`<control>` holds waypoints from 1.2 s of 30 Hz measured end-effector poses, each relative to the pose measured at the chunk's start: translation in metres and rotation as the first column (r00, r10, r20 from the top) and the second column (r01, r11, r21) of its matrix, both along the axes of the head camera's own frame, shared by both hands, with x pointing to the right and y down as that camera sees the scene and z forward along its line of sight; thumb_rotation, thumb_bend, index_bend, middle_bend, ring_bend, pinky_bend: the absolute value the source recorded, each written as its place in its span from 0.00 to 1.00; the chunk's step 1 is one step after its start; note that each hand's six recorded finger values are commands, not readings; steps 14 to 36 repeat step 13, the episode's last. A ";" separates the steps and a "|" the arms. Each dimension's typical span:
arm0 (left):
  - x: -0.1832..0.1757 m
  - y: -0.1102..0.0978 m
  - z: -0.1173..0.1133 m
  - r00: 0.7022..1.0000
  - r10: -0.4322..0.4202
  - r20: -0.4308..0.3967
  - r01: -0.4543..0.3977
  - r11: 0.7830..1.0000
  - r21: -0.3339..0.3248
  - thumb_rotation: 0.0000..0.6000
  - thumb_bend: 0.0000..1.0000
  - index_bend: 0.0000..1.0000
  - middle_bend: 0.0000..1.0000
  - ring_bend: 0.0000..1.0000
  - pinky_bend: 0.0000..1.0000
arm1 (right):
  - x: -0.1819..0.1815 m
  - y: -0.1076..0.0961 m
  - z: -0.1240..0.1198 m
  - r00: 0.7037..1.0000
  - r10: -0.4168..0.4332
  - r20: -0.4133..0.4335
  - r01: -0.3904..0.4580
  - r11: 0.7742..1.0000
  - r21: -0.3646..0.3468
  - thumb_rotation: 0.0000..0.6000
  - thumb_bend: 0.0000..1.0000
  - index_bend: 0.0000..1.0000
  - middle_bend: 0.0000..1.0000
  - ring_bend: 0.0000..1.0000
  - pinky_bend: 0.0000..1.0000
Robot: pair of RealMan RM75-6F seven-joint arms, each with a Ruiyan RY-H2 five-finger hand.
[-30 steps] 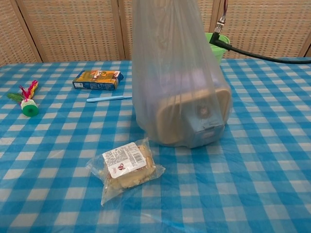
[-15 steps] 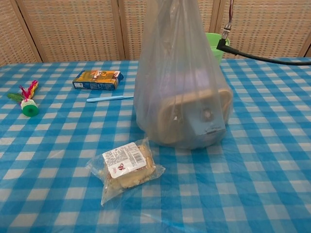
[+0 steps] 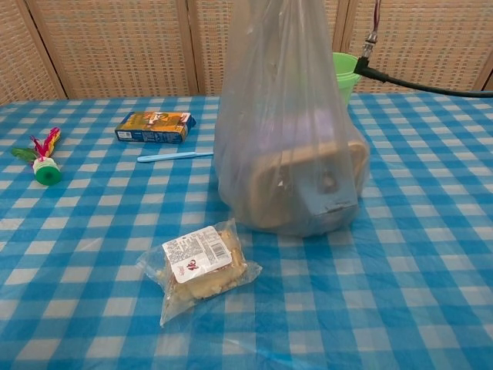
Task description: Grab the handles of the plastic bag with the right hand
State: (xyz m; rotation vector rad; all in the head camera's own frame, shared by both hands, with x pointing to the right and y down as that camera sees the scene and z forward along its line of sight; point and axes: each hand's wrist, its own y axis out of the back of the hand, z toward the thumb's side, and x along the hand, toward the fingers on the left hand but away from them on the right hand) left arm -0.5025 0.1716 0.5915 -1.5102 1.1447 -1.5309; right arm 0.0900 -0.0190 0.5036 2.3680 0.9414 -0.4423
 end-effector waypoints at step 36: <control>-0.003 0.000 -0.002 1.000 -0.010 -0.012 0.010 1.000 -0.003 1.00 0.00 0.00 0.00 0.00 0.00 | -0.014 -0.044 -0.054 0.995 0.077 0.060 -0.081 0.994 0.072 1.00 1.00 0.91 0.93 0.89 1.00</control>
